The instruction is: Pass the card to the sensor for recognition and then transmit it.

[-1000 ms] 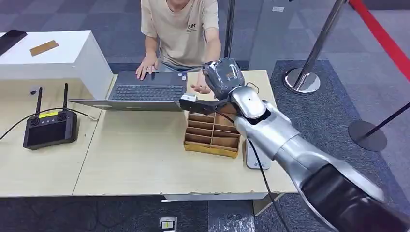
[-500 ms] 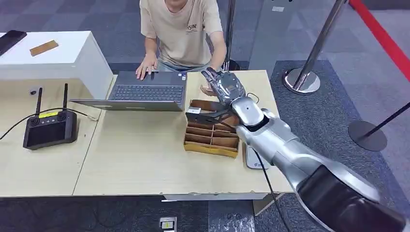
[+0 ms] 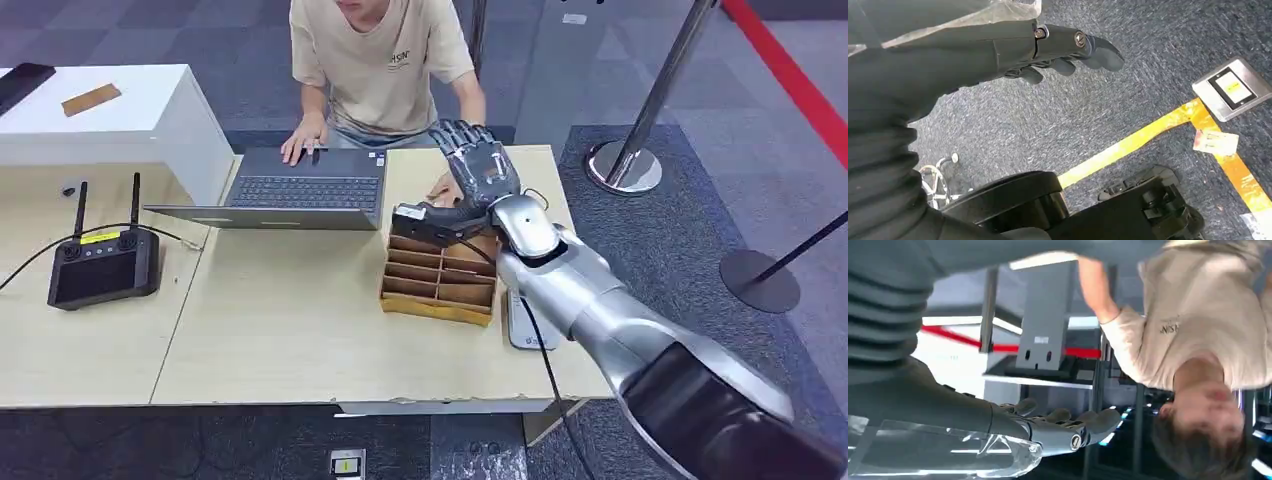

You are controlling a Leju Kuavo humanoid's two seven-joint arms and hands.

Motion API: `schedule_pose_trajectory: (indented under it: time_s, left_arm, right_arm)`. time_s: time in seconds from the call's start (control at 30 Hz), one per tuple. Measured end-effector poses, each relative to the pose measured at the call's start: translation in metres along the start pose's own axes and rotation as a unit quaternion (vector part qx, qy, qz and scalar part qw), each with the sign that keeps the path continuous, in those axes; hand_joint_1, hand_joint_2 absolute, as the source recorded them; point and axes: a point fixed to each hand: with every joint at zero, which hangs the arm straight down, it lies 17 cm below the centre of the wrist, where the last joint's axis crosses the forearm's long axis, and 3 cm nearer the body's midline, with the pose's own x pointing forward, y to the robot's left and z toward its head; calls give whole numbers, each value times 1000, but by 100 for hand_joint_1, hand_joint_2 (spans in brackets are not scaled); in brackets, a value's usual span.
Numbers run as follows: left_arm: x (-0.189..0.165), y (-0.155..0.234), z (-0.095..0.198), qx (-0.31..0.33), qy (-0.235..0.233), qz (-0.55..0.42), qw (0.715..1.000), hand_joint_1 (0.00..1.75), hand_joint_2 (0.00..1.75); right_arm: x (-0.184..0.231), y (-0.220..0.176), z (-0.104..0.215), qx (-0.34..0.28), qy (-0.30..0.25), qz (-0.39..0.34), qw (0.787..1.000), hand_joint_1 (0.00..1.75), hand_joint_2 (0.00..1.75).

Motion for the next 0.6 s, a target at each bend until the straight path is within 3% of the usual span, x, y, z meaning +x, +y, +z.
schedule_pose_trajectory:
  time_s: [0.27, 0.3, 0.4, 0.6]
  left_arm:
    - [-19, -9, 2, 1, 12, 27, 1000, 0, 175]
    - [-21, -10, 2, 1, 14, 30, 999, 0, 175]
    - [-27, -12, 3, 0, 20, 37, 999, 0, 175]
    - [-29, -13, 3, 0, 25, 47, 999, 0, 175]
  right_arm:
    - [10, -4, 47, -25, 39, -195, 980, 0, 175]
    - [13, -2, 56, -25, 38, -207, 977, 0, 175]
    - [22, -2, 81, -31, 28, -214, 976, 26, 175]
    - [24, -13, 107, -46, 24, -224, 973, 44, 175]
